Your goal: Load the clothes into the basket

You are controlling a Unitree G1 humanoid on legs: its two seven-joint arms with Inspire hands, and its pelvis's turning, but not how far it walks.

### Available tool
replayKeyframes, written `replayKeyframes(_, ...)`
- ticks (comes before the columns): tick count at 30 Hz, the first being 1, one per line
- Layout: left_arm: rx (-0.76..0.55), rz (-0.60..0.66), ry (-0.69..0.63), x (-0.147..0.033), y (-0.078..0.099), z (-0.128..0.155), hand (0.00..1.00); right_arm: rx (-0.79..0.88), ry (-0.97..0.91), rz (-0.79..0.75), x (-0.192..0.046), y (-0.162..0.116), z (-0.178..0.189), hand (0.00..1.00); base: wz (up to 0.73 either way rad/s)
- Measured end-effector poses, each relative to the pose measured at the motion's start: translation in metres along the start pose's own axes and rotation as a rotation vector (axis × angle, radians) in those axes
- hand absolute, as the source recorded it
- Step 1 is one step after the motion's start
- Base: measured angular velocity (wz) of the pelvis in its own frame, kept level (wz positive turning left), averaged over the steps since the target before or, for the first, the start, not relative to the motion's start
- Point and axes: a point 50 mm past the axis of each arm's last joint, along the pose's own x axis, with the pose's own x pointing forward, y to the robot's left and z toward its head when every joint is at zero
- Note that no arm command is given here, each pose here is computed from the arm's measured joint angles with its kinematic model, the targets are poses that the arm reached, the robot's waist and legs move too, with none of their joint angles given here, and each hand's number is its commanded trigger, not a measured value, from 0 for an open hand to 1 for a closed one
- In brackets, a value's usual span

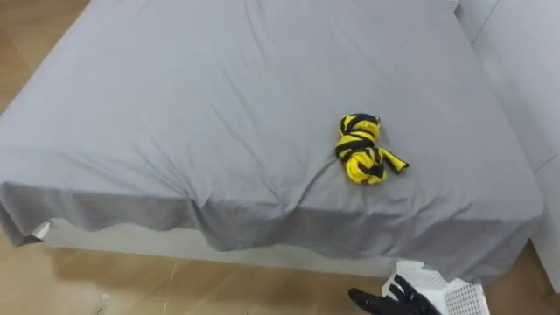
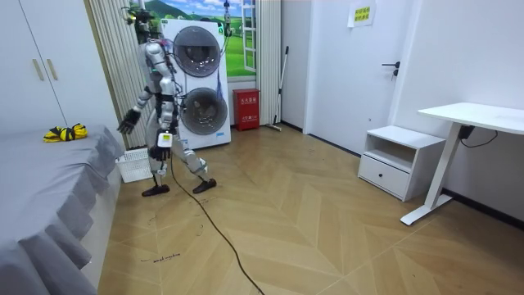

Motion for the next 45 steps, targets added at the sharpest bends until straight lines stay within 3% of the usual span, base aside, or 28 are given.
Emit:
replayKeyframes(6,-0.063,0.075,0.01,-0.008,0.022,-0.015,0.0,0.039,-0.125,0.047,-0.002,0.011,0.025,0.0,-0.03)
replayKeyframes(13,-0.171,0.081,-0.092,-0.007,0.019,0.002,0.0,0.044,-0.141,-0.031,-0.003,0.001,0.031,0.0,-0.5)
replayKeyframes(23,-0.156,0.083,-0.038,-0.009,0.022,-0.01,0.0,-0.009,-0.203,-0.059,-0.005,-0.006,0.047,0.0,-0.22)
replayKeyframes(31,-0.133,0.054,-0.02,-0.001,0.019,0.003,0.0,-0.149,-0.312,0.0,0.013,0.022,0.091,0.0,0.12)
replayKeyframes(37,-0.114,0.035,-0.028,0.007,0.014,0.025,0.0,-0.269,-0.313,0.088,0.022,0.048,0.104,0.0,0.2)
replayKeyframes(45,-0.105,0.016,-0.039,0.009,0.013,0.033,0.0,-0.395,-0.307,0.168,0.024,0.064,0.104,0.0,0.09)
